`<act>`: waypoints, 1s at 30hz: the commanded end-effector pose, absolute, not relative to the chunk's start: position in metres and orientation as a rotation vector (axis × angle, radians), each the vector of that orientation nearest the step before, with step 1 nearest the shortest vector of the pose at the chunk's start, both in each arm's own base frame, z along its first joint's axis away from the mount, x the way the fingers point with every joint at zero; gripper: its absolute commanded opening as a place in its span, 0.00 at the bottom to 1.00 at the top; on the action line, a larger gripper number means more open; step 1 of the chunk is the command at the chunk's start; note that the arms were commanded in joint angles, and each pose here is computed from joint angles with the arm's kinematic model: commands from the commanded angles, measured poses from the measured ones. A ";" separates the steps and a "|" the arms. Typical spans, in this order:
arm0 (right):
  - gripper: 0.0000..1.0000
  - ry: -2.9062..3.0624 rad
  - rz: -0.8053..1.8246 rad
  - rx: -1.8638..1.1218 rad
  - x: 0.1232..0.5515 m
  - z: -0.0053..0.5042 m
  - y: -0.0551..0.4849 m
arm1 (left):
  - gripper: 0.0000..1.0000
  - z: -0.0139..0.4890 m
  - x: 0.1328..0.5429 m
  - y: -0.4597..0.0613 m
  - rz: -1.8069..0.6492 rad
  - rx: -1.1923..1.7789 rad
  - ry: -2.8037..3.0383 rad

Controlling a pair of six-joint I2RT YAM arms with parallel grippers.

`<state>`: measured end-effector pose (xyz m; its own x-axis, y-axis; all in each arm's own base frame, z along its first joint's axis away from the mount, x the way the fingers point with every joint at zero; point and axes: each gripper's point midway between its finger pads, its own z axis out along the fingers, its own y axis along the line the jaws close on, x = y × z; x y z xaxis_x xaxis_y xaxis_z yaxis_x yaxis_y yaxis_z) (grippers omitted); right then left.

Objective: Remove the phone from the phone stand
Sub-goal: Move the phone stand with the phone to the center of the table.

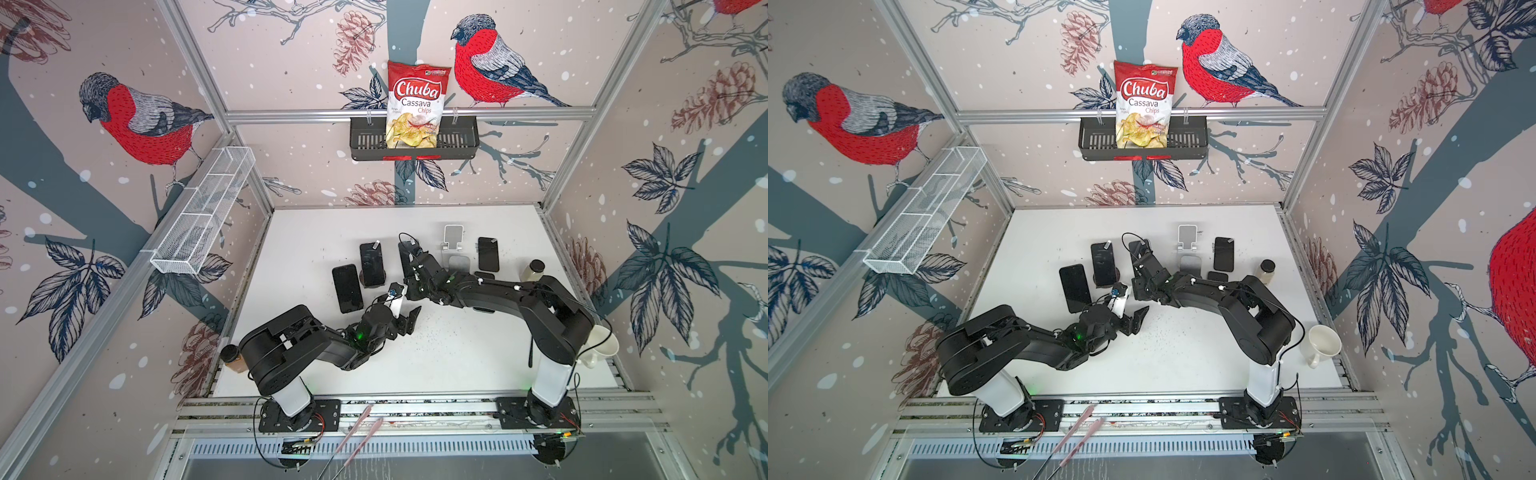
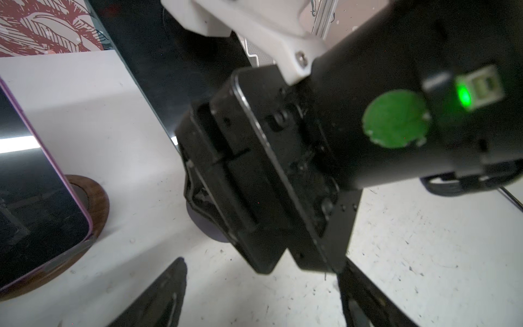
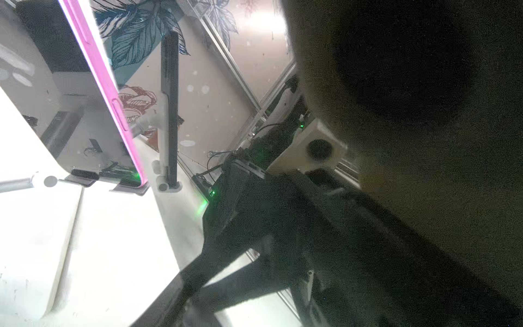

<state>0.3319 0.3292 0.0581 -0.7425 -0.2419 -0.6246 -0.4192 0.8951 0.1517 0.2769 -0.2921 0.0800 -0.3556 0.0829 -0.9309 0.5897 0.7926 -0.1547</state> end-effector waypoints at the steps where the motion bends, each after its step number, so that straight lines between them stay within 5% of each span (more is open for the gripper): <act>1: 0.66 2.474 0.353 -0.470 0.324 0.052 0.321 | 0.82 0.082 0.278 -0.293 -0.576 0.507 1.875; 30: 0.80 2.403 0.385 -0.485 0.321 0.073 0.318 | 0.82 0.075 0.282 -0.290 -0.516 0.525 1.900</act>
